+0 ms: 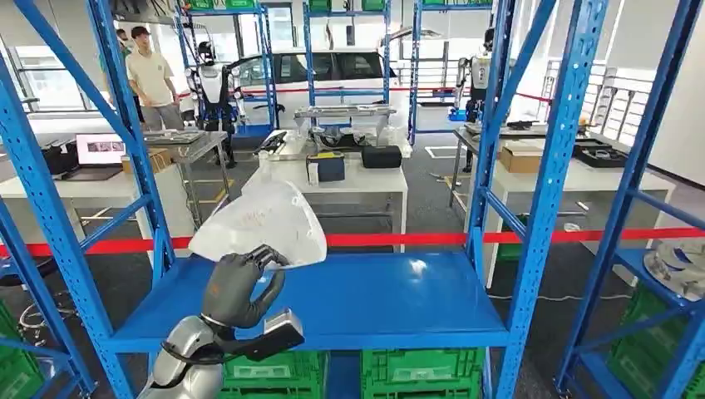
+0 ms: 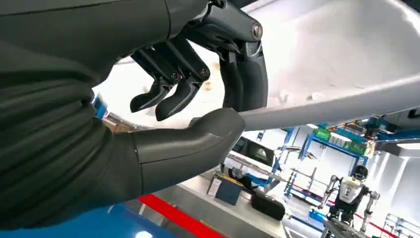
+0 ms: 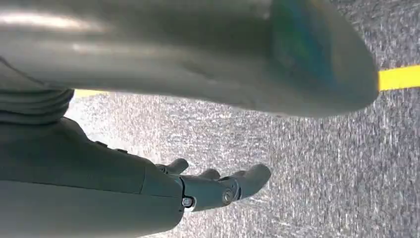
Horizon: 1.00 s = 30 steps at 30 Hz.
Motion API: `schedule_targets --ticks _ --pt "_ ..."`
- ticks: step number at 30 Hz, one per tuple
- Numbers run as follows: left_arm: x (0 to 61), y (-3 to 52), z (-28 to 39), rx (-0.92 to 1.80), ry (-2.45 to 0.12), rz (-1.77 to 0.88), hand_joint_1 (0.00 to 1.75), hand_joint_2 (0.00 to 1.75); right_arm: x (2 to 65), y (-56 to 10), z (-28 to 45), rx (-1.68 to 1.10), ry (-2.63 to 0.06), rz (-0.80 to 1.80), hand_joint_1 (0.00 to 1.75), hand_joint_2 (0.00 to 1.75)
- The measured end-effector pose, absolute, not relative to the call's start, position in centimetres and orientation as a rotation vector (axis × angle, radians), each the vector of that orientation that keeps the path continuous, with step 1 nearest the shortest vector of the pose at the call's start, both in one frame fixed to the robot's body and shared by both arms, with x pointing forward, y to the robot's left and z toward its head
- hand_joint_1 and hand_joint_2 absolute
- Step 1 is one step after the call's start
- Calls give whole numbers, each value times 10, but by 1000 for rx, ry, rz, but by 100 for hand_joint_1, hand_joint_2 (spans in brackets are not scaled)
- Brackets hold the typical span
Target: Take the parts from the cabinet and place them on the table.
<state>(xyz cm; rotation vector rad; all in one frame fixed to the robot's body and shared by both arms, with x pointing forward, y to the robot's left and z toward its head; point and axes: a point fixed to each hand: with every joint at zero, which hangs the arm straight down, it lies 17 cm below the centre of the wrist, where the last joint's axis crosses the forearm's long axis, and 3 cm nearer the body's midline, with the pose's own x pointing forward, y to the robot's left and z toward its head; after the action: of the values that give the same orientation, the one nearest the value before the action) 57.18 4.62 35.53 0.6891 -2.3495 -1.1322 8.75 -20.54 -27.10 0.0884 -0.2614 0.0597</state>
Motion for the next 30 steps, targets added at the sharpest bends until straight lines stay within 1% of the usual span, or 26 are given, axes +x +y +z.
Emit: schedule_targets --ticks 30 --pt "573 46 366 700 -2363 -1131 175 175 89 -206 -271 91 -263 51 0 0"
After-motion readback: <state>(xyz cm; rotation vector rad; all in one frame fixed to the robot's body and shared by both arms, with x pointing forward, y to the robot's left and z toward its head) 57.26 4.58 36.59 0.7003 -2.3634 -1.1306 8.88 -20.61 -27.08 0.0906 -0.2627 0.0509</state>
